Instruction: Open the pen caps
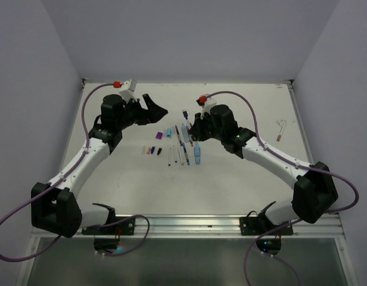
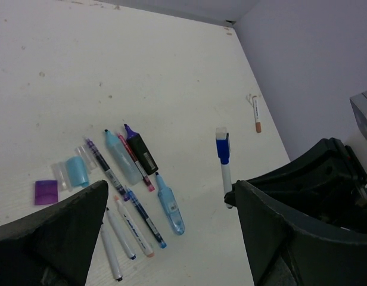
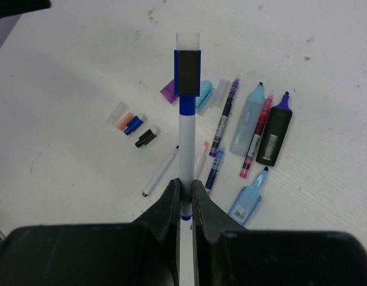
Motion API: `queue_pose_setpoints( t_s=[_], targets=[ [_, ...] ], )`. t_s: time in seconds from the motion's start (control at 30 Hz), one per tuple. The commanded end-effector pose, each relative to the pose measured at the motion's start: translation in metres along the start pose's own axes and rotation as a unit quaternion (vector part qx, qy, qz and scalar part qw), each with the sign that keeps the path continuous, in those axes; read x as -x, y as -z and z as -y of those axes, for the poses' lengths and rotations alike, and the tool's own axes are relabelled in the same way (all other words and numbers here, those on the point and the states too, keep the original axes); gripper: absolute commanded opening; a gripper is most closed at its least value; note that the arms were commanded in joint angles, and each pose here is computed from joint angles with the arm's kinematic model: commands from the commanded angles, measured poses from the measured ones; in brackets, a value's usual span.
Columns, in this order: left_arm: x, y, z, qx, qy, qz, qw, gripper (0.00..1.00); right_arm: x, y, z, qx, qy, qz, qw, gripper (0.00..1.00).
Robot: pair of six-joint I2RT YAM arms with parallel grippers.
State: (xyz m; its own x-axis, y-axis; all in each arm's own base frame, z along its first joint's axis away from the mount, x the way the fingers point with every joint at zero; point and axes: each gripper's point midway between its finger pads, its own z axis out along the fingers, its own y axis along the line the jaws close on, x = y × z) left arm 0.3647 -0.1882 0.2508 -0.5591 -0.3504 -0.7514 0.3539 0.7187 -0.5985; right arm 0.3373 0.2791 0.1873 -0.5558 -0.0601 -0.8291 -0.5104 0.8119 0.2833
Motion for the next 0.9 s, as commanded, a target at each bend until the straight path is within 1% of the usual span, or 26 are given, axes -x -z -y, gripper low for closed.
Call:
queue_pose_setpoints(
  t_s=[0.0, 0.07, 0.1, 0.17, 0.3, 0.43, 0.47, 0.53, 0.57, 0.63, 0.73, 0.77, 0.83, 0.87],
  targets=[
    [0.017, -0.007, 0.032, -0.057, 0.001, 0.026, 0.998, 0.89, 0.019, 0.009, -0.024, 0.038, 0.032, 0.052, 0.997, 0.0],
    [0.012, -0.013, 0.036, -0.058, 0.001, 0.02, 0.998, 0.88, 0.017, 0.011, -0.035, 0.05, 0.041, 0.051, 0.997, 0.0],
    [0.012, -0.015, 0.036, -0.055, 0.002, 0.021, 0.998, 0.87, 0.024, 0.012, -0.04, 0.056, 0.044, 0.065, 0.995, 0.0],
    [0.006, -0.02, 0.041, -0.058, 0.001, 0.017, 0.998, 0.86, 0.024, 0.012, -0.048, 0.066, 0.047, 0.066, 0.995, 0.0],
    [-0.001, -0.028, 0.047, -0.059, 0.003, 0.013, 0.998, 0.78, 0.025, 0.012, -0.061, 0.079, 0.053, 0.071, 0.993, 0.0],
    [-0.008, -0.035, 0.051, -0.06, 0.008, 0.007, 0.998, 0.72, 0.024, 0.01, -0.066, 0.081, 0.056, 0.071, 0.993, 0.0],
    [-0.009, -0.036, 0.053, -0.061, 0.01, 0.007, 0.998, 0.69, 0.024, 0.011, -0.066, 0.081, 0.057, 0.072, 0.992, 0.0],
    [-0.01, -0.037, 0.053, -0.06, 0.012, 0.007, 0.998, 0.65, 0.023, 0.01, -0.068, 0.082, 0.059, 0.072, 0.992, 0.0],
    [-0.009, -0.038, 0.053, -0.059, 0.014, 0.009, 0.998, 0.62, 0.023, 0.01, -0.069, 0.082, 0.062, 0.073, 0.992, 0.0],
    [-0.008, -0.039, 0.053, -0.058, 0.016, 0.011, 0.998, 0.57, 0.023, 0.01, -0.071, 0.081, 0.067, 0.074, 0.992, 0.0],
    [-0.007, -0.04, 0.054, -0.061, 0.019, 0.014, 0.998, 0.47, 0.022, 0.009, -0.071, 0.077, 0.071, 0.073, 0.992, 0.0],
    [-0.007, -0.04, 0.055, -0.062, 0.02, 0.013, 0.998, 0.39, 0.021, 0.008, -0.071, 0.075, 0.073, 0.072, 0.992, 0.0],
    [-0.007, -0.039, 0.056, -0.065, 0.021, 0.012, 0.998, 0.3, 0.021, 0.009, -0.073, 0.075, 0.074, 0.073, 0.992, 0.0],
    [-0.007, -0.039, 0.057, -0.067, 0.022, 0.011, 0.997, 0.21, 0.021, 0.009, -0.073, 0.074, 0.074, 0.074, 0.992, 0.0]
  ],
)
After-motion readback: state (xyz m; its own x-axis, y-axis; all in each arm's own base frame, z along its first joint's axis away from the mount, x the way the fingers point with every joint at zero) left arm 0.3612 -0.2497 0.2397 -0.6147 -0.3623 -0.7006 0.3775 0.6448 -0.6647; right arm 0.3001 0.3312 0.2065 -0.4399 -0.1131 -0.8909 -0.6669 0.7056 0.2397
